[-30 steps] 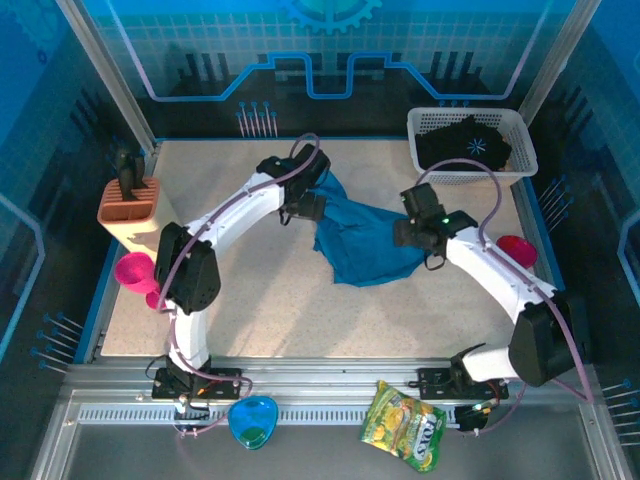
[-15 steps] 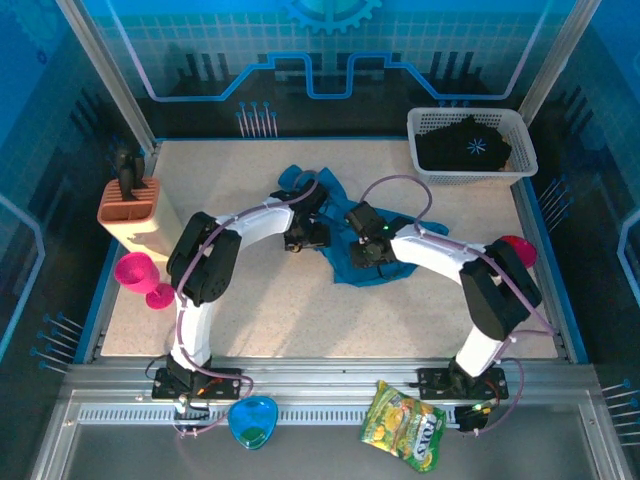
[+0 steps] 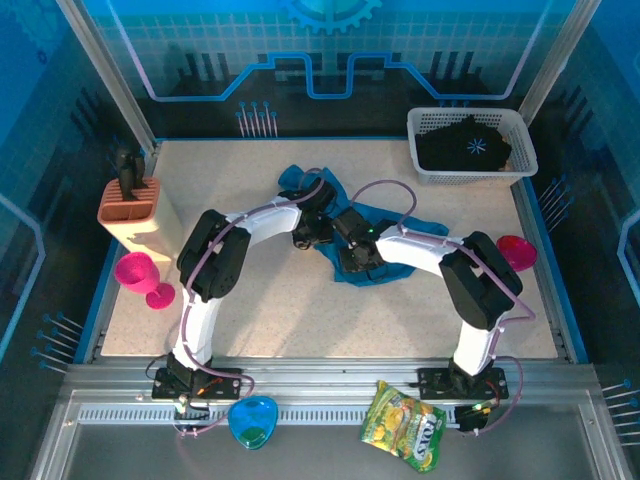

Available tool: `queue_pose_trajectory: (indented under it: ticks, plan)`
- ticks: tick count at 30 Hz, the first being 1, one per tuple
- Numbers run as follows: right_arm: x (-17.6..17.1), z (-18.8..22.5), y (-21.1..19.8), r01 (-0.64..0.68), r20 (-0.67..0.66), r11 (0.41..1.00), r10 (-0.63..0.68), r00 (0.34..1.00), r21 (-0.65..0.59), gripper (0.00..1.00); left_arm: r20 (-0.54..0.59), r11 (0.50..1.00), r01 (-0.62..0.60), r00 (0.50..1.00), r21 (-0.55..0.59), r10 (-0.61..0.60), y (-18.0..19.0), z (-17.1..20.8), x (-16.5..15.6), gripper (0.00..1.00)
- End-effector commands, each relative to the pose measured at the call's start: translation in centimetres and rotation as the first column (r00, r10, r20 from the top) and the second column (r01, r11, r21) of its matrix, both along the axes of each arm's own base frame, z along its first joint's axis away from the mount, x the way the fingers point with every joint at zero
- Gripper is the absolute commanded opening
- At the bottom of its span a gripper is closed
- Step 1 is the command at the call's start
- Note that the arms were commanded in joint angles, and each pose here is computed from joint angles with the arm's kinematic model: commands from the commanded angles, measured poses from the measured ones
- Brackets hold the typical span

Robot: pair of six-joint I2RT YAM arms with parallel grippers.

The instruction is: Fold and stack the t-shirts

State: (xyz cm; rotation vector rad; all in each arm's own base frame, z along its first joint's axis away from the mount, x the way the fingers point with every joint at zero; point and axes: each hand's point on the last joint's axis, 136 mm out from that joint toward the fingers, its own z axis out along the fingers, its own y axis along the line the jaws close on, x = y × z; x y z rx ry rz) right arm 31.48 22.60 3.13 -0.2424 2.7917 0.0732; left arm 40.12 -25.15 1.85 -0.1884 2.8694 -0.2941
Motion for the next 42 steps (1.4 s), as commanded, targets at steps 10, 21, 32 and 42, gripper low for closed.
queue_pose_trajectory:
  ticks: [10, 21, 32, 42]
  plan:
    - [0.9, 1.2, -2.5, 0.039, 0.047, 0.994, -0.035, 0.998, -0.097, 0.00, -0.012, 0.999, 0.053, 0.999, 0.014, -0.053, 0.2, -0.7, -2.5, 0.00]
    - [7.2, 8.4, -6.5, 0.082, 0.197, 0.993, -0.063, 0.978, -0.090, 0.00, -0.047, 0.988, 0.149, 0.988, 0.034, -0.147, 1.8, 3.6, -9.2, 0.00]
    - [18.2, 13.0, -6.1, 0.093, 0.336, 0.988, -0.047, 0.941, -0.123, 0.00, -0.086, 0.948, 0.305, 0.946, -0.092, -0.313, -0.9, 8.9, -18.2, 0.00]
    - [26.0, 10.4, -3.0, 0.132, 0.350, 0.989, -0.101, 0.931, -0.066, 0.00, -0.039, 0.917, 0.359, 0.928, -0.176, -0.370, -4.5, 9.9, -18.7, 0.00]
